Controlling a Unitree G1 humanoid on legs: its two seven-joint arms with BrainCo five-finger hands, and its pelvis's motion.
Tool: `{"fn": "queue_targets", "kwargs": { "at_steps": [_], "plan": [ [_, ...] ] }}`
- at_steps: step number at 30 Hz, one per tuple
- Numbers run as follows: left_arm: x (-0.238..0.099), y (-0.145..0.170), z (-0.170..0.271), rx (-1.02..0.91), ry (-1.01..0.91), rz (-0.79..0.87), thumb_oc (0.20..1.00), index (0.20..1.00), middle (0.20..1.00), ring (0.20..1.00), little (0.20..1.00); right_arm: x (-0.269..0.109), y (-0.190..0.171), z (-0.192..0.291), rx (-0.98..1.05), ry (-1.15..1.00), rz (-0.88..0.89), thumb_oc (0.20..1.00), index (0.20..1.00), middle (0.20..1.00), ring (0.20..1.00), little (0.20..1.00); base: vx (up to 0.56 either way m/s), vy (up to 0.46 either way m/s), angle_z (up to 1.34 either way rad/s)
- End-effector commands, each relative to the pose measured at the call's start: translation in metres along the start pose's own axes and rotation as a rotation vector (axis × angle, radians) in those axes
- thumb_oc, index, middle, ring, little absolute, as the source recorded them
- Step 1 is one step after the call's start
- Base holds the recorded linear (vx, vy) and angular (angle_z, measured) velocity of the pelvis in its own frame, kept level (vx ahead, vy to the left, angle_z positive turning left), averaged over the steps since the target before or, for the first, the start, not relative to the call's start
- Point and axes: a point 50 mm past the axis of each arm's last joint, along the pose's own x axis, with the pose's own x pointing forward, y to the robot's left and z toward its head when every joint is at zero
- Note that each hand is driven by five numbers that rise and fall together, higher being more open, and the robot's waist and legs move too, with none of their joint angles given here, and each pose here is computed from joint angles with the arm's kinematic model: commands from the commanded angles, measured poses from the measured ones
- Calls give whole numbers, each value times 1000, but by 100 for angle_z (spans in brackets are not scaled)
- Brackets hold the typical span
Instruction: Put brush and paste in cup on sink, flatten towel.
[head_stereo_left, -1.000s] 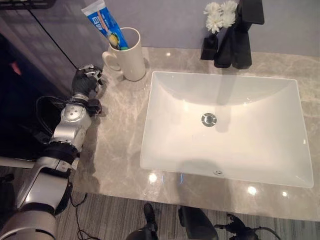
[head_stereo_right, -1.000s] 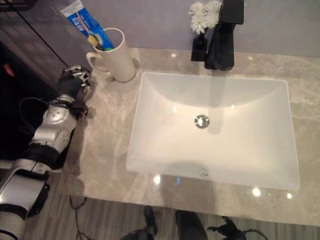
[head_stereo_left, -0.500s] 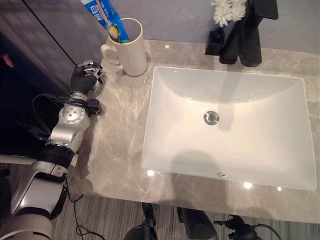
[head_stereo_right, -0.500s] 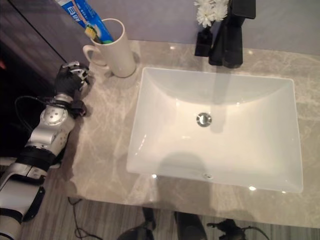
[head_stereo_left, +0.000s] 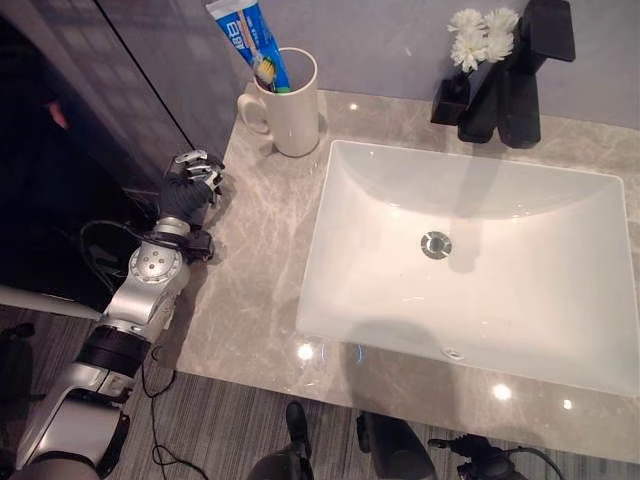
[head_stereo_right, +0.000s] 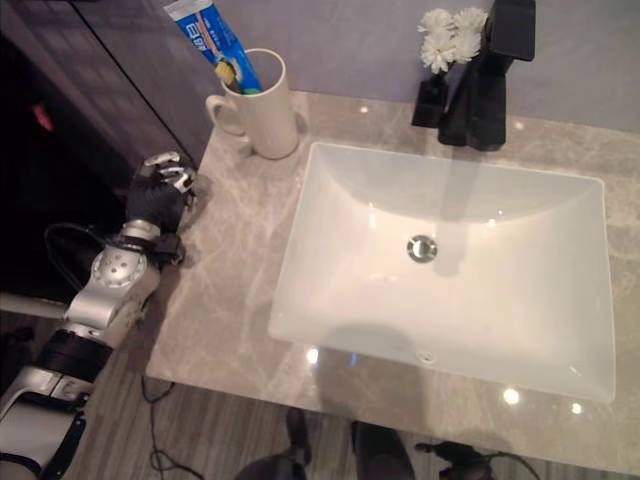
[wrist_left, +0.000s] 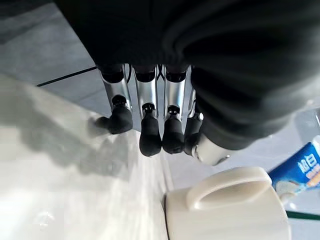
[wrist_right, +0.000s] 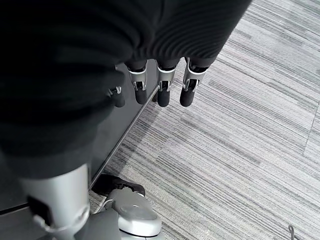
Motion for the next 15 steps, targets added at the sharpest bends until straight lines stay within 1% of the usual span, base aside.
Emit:
{"fn": "queue_targets", "kwargs": {
  "at_steps": [1, 4, 10, 15],
  "plan": [
    [6, 0, 29, -54, -155, -9, 200, 200, 200, 200, 200, -3, -3, -18, -8, 61, -17, 1000, 1000, 1000, 1000, 1000, 0, 0, 0],
    [2, -5, 34, -78, -186, -36, 200, 200, 200, 200, 200, -3, -4, -17, -5, 54, -20, 1000, 1000, 1000, 1000, 1000, 0, 0, 0],
    [1, -18, 31, -104, -174, -97, 200, 200, 200, 200, 200, -4, -6, -22, -12, 68, -23, 1000, 1000, 1000, 1000, 1000, -3, 1, -5],
    [-1, -24, 26, -108, -150, -127, 200, 200, 200, 200, 200, -4, -7, -21, -10, 66, -27, 1000, 1000, 1000, 1000, 1000, 0, 0, 0]
  ]
}}
